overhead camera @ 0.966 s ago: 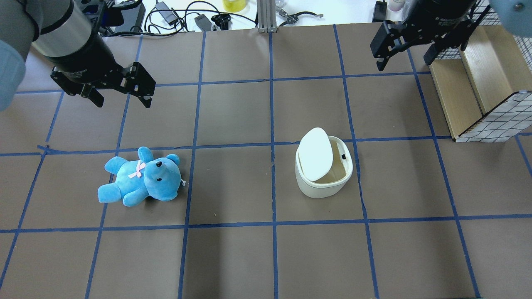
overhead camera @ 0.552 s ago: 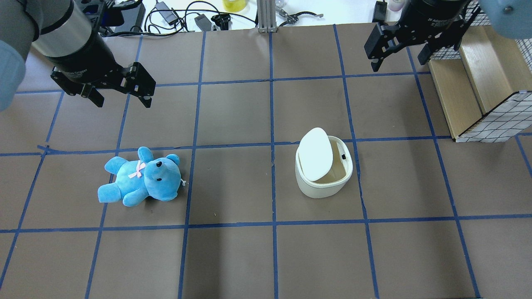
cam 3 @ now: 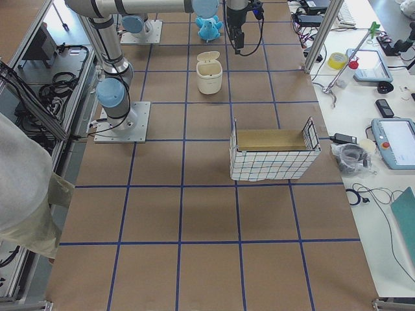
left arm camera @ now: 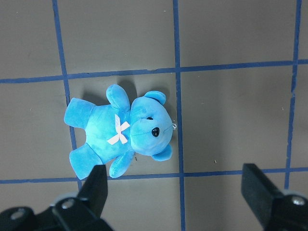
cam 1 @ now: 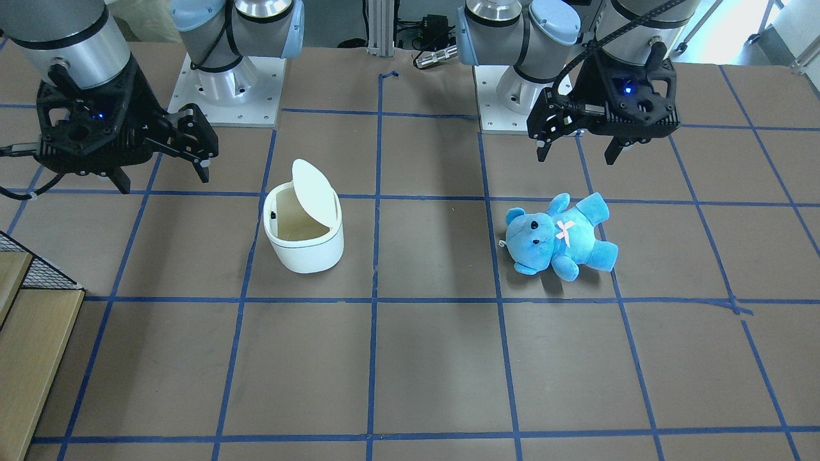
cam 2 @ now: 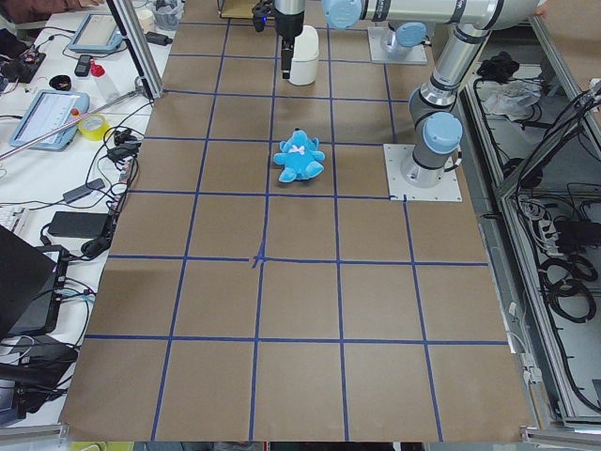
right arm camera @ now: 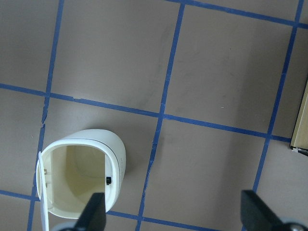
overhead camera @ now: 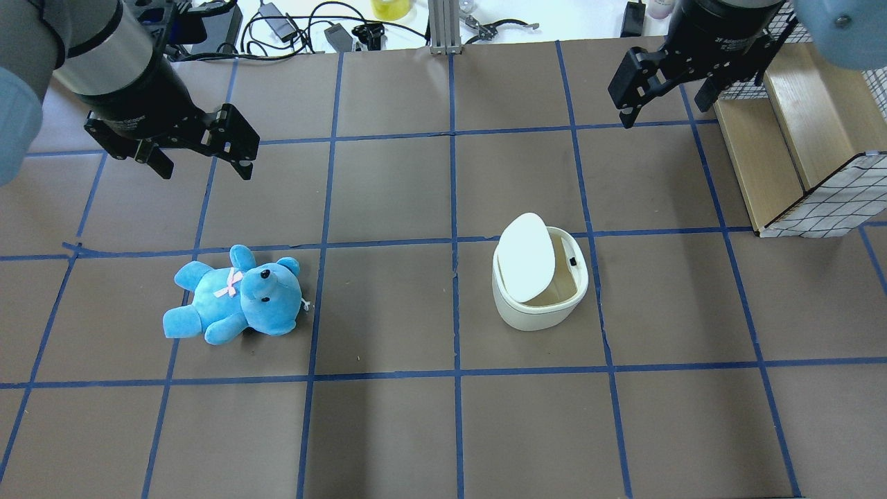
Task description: Open trash can with right arm
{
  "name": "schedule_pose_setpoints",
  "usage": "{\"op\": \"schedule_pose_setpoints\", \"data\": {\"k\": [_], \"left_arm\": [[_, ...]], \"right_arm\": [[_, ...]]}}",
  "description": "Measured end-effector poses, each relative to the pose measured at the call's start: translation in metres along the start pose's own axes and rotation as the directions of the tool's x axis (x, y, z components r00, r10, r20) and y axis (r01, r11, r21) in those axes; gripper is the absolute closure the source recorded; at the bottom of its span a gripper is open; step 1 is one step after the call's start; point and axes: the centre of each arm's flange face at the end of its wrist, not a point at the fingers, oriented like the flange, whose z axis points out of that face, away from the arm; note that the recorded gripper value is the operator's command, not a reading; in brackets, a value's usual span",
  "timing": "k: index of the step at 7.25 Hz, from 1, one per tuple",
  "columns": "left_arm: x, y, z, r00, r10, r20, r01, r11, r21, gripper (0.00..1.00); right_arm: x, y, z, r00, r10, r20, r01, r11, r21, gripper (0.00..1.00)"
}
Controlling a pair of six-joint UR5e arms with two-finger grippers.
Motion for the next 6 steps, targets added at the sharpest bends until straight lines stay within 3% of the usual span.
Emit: {"op": "schedule_pose_setpoints", "data": {"k": [3, 6], "left_arm": [[-0.0002, 0.0000, 0.0000, 1.000, 0.000, 0.000, 0.000, 1.000, 0.000, 0.00], [0.0001, 0.0000, 0.0000, 1.000, 0.000, 0.000, 0.000, 1.000, 0.000, 0.00]], "right_arm": [[-0.0011, 0.0020, 0.0020, 0.995, 0.096, 0.009, -0.095, 0.995, -0.017, 0.00], [-0.0009, 0.0005, 0.0000, 0.992, 0.126, 0.008, -0.126, 0.992, -0.008, 0.00]]}}
